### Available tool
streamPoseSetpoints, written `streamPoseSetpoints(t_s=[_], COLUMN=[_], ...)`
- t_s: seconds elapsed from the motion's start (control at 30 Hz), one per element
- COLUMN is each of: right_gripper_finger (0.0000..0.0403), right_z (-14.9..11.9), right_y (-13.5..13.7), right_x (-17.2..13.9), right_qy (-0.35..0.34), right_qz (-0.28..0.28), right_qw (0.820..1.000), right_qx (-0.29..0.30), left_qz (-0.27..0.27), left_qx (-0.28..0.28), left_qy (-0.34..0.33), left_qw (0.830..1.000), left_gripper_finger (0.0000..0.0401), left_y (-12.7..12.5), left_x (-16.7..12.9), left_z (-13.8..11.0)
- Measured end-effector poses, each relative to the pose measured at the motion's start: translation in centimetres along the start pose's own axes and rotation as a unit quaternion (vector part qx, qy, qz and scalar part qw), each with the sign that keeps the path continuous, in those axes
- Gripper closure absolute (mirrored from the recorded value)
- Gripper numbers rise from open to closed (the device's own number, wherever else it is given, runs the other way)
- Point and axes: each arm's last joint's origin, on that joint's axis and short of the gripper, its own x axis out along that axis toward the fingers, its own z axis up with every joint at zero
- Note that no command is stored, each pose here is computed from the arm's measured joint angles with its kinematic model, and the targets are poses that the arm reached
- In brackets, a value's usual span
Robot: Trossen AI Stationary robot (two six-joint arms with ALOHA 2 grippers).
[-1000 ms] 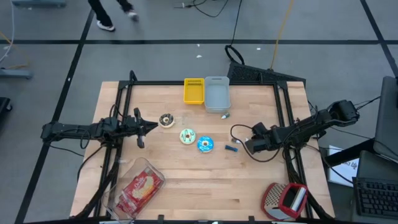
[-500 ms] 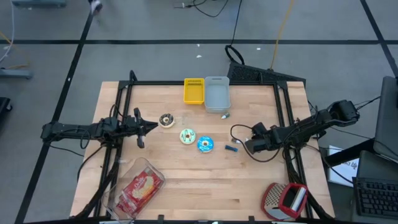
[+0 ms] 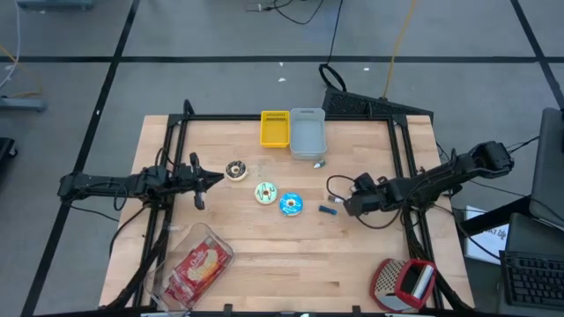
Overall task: Pick & Place Food Item
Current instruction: Put the blue food coloring bottle into the white bin
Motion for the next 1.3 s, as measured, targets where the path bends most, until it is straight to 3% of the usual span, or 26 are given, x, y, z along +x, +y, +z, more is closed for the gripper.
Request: streamPoseSetpoints(t_s=[0.43,0.77,1.3], right_gripper_finger=[0.0326,0.0324,0.0327], right_z=[1.3,2.7,4.1], right_y=[2.3,4.2,6.0], right_x=[-0.4,-1.3,-2.5], right_qy=[-0.068,-0.149,-0.245], right_qz=[0.109,0.196,0.271], right_qw=[0.99,0.965,0.925], right_qx=[-0.053,-0.095,-0.106], left_qz=[0.0,0.0,0.0], left_qx=[0.0,0.0,0.0], left_qy=[0.0,0.0,0.0], left_qw=[1.0,1.0,1.0], left_gripper_finger=[0.037,0.037,0.037], left_y=[0.0,0.0,0.0], left_x=[0.0,0.0,0.0], left_z=[0.0,0.0,0.0])
